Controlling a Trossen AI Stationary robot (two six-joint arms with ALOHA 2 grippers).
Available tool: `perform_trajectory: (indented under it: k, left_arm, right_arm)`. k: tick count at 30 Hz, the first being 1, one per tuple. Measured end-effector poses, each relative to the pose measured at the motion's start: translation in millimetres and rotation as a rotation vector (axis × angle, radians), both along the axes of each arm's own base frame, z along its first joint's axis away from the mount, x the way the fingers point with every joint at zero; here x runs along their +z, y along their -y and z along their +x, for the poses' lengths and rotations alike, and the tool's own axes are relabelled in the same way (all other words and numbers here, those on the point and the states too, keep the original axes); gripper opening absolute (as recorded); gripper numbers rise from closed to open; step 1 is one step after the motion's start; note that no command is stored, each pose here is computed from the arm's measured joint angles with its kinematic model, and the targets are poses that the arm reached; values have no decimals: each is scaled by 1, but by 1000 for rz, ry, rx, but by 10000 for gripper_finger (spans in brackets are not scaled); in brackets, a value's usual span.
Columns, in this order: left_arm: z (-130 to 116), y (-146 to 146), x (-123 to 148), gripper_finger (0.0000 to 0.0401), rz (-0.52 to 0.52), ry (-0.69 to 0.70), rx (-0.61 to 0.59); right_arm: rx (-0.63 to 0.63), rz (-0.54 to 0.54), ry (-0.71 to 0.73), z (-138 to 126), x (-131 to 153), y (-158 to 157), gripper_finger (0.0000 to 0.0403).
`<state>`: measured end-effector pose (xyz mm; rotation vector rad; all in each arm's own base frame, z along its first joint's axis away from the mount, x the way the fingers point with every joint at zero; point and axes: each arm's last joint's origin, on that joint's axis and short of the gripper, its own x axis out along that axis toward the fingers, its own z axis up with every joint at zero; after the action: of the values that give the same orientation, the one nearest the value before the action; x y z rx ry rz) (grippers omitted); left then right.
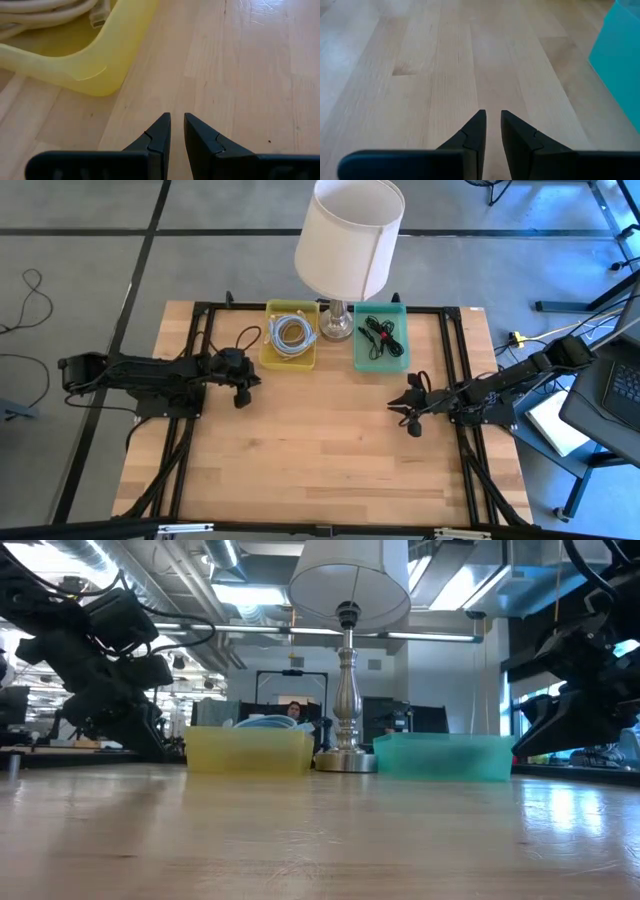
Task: Pick & Place USB Port
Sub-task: Return to Home Position
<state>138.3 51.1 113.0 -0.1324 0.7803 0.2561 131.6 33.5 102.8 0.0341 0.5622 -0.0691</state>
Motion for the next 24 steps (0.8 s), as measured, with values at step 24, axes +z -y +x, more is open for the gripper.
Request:
perform_trajectory:
  k: [24]
  left_arm:
    - [-33, 25, 78, 47, 210, 645, -105]
  right_arm:
    - [0, 171, 524, -16, 61, 5, 63]
